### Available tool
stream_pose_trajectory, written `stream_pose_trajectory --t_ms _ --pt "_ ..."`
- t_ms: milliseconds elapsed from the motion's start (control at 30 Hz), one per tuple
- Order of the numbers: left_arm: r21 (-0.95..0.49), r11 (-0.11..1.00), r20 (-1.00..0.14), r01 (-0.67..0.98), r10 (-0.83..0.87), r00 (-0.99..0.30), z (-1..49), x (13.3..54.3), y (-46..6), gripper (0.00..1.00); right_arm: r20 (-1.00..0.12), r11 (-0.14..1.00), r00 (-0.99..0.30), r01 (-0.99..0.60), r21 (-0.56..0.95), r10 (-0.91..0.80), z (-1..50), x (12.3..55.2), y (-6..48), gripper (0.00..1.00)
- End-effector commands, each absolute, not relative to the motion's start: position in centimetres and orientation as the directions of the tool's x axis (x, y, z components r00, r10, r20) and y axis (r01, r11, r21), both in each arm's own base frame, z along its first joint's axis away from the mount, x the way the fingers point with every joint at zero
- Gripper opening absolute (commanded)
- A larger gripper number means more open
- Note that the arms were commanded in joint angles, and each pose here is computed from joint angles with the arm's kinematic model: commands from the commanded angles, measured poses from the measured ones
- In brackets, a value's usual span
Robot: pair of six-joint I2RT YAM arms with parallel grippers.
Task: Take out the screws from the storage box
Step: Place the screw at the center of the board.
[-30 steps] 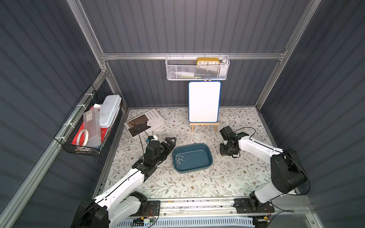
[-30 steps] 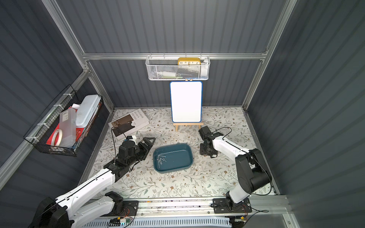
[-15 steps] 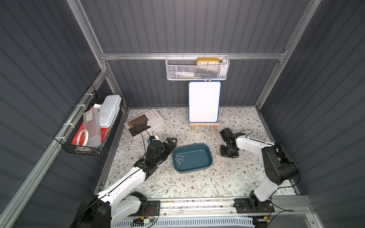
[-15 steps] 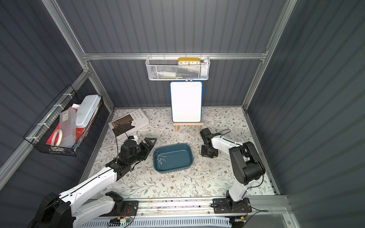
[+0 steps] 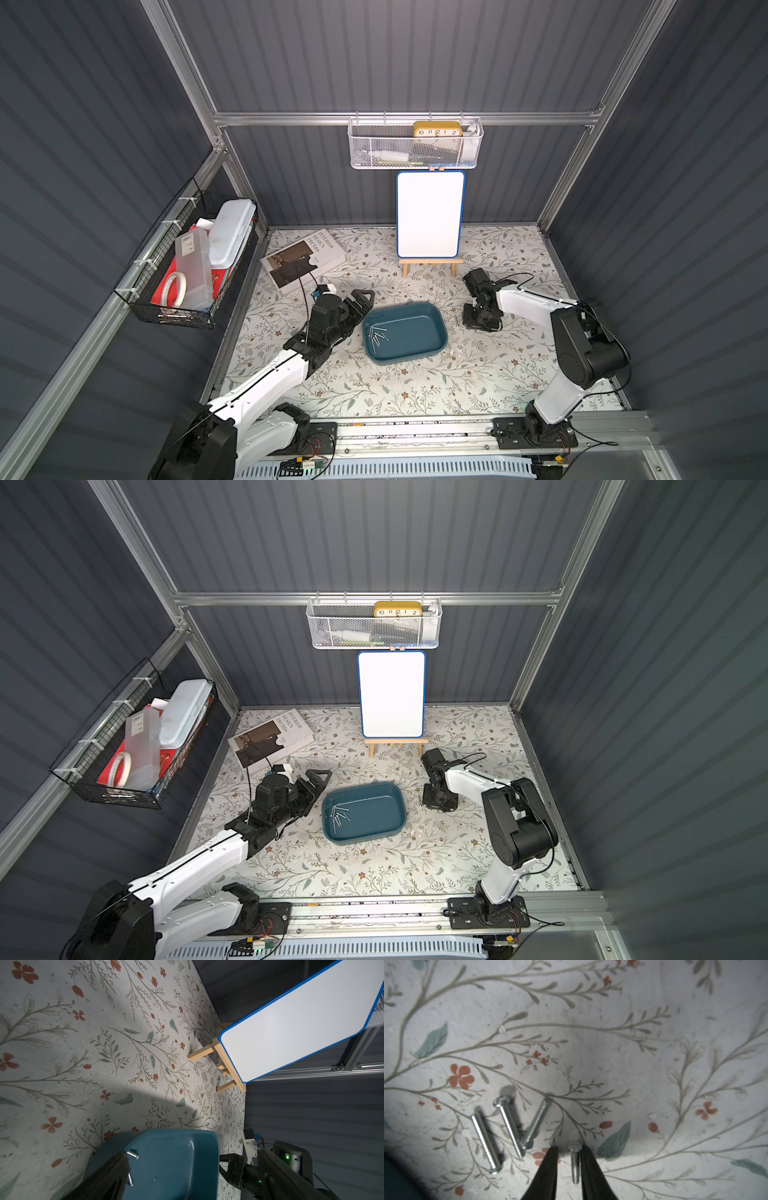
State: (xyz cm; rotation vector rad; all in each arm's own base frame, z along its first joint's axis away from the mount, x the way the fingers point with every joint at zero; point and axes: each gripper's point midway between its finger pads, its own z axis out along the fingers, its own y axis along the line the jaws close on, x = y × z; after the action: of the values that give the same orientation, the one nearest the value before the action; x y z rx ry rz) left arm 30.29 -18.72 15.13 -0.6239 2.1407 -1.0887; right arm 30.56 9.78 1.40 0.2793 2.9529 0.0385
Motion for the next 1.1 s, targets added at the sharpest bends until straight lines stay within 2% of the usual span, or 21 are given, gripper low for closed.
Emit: stream_pose_trajectory --t_ms 0,100,733,900,1000,1067 --pt "-0.84 0.541 -0.372 -0.037 -0.624 -0.687 16.8 30.9 -19.9 0.99 -0.128 0.98 -0.972 0.189 0.064 0.196 0.6 30.1 10.3 0.25" --pt "-0.843 0.537 -0.375 -0.023 -0.618 -0.691 17.1 31.2 -20.2 0.99 -0.129 0.98 -0.972 0.187 0.065 0.194 1.0 30.1 10.3 0.25" --pt "-0.862 0.506 -0.374 0.008 -0.627 -0.684 19.2 30.0 -19.8 1.0 -0.303 0.983 -0.943 0.096 0.156 0.14 9.8 31.0 10.8 0.36" --pt "-0.87 0.492 -0.373 0.034 -0.611 -0.698 19.3 30.2 -20.5 0.99 -0.399 0.982 -0.904 0.092 0.167 0.152 13.2 30.4 10.0 0.36" --pt "-0.864 0.501 -0.389 0.043 -0.611 -0.689 19.8 30.7 -20.6 0.99 -0.489 0.98 -0.855 0.102 0.173 0.175 15.5 30.4 9.1 0.48" --pt "-0.86 0.507 -0.4 0.052 -0.608 -0.686 20.3 31.0 -20.7 0.99 -0.569 0.976 -0.795 0.128 0.178 0.209 17.4 30.4 8.0 0.51"
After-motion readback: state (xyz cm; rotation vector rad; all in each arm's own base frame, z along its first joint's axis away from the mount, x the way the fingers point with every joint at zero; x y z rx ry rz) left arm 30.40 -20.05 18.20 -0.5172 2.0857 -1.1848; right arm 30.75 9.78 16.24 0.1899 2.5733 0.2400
